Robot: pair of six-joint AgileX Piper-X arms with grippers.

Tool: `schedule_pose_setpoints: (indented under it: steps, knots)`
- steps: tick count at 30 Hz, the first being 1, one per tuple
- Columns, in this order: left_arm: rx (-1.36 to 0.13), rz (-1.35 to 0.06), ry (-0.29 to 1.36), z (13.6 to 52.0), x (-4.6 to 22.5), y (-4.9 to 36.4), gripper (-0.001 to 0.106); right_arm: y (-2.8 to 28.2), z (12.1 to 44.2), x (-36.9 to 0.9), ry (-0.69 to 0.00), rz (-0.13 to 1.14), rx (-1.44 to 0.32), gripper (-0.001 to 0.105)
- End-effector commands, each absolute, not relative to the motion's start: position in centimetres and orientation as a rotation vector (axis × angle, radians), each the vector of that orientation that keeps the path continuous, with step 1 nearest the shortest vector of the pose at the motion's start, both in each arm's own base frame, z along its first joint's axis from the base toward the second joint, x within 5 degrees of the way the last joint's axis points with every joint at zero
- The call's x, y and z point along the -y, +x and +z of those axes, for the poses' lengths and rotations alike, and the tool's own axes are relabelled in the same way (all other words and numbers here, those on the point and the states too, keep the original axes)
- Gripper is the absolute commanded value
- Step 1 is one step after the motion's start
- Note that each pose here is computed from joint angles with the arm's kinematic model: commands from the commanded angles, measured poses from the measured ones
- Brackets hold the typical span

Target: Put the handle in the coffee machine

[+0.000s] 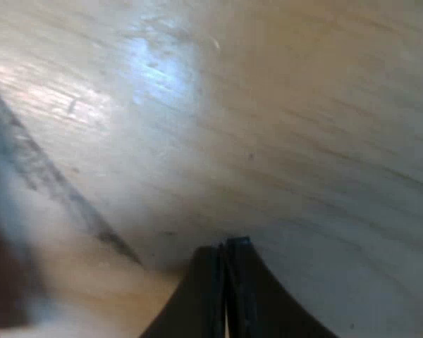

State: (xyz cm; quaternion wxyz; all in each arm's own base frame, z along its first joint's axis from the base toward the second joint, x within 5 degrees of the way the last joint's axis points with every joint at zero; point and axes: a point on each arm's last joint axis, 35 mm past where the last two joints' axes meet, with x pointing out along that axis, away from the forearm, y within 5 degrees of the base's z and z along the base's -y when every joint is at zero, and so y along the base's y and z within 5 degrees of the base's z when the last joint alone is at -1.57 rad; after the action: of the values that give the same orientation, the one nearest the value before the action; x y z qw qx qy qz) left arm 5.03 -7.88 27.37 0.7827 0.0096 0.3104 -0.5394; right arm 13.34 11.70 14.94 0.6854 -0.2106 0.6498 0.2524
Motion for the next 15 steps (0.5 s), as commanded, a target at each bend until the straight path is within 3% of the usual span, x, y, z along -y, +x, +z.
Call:
schedule_pose_setpoints:
  steps: [1, 7, 15]
  knots:
    - [-0.662, -1.156, 0.022, 27.5, 7.9, 5.1, 0.075, 13.3, 14.7, -11.8, -0.467, 0.57, -1.475, 0.0]
    - [-0.662, -1.156, 0.022, 27.5, 7.9, 5.1, 0.075, 12.3, 14.5, -13.3, -0.472, 0.611, -1.466, 0.0]
    - [-0.662, -1.156, 0.022, 27.5, 7.9, 5.1, 0.075, 11.7, 14.6, -15.1, -0.39, 0.591, -1.408, 0.0]
